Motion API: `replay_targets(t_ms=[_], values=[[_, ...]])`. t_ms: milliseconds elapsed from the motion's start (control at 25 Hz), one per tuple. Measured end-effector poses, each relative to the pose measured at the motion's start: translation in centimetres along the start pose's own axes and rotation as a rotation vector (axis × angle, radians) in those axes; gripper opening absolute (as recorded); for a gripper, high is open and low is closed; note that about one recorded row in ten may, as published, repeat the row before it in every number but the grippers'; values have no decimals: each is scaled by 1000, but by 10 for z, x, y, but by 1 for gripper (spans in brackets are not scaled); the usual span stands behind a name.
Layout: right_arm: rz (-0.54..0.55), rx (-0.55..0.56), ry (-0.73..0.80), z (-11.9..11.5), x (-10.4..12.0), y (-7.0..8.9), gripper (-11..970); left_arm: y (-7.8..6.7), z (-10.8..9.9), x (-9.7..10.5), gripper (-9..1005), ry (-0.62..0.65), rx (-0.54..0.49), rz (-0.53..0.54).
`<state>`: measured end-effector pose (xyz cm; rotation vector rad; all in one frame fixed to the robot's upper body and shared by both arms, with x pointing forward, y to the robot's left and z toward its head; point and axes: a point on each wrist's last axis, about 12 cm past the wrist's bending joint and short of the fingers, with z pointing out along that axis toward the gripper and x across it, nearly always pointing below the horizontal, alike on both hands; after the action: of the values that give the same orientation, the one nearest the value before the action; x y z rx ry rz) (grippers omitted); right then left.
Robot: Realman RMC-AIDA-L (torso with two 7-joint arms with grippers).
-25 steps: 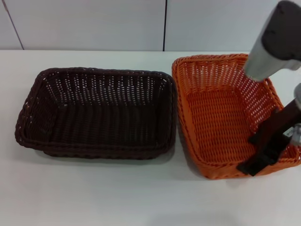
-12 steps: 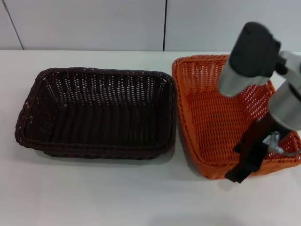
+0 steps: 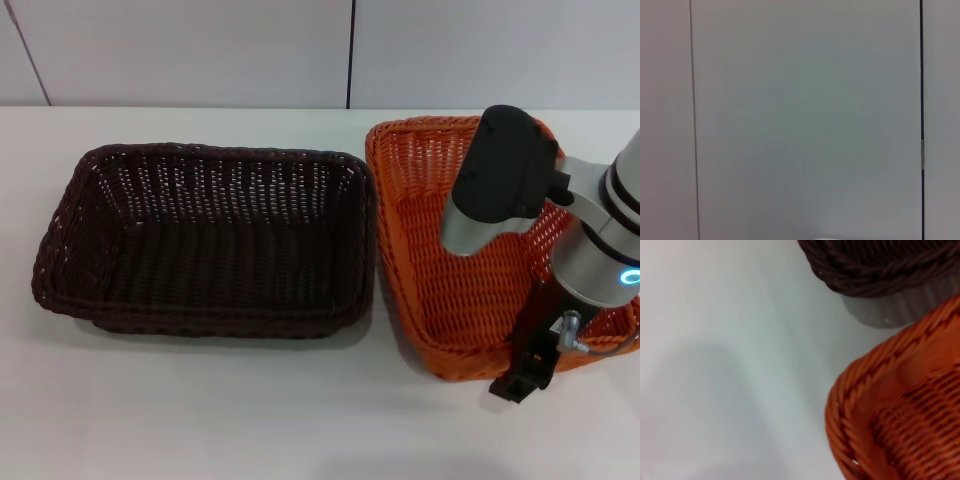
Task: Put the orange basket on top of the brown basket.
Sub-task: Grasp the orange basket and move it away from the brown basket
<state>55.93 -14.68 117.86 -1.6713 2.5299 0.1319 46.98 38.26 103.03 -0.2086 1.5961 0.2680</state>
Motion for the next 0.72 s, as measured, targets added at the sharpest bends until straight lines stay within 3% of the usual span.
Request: replay_targets(t_ms=[200, 440, 520, 720], values=[[10, 15, -3, 0, 0, -3, 636, 0, 0, 0, 800, 0, 1, 0], [18, 34, -25, 0, -1, -4, 393, 0, 2, 0, 800, -1, -1, 2], [21, 41, -33, 1, -2, -5, 241, 0, 2, 1, 800, 1, -2, 3], [40, 87, -68, -3, -3, -7, 203, 0, 3, 1, 800, 3, -1, 5]])
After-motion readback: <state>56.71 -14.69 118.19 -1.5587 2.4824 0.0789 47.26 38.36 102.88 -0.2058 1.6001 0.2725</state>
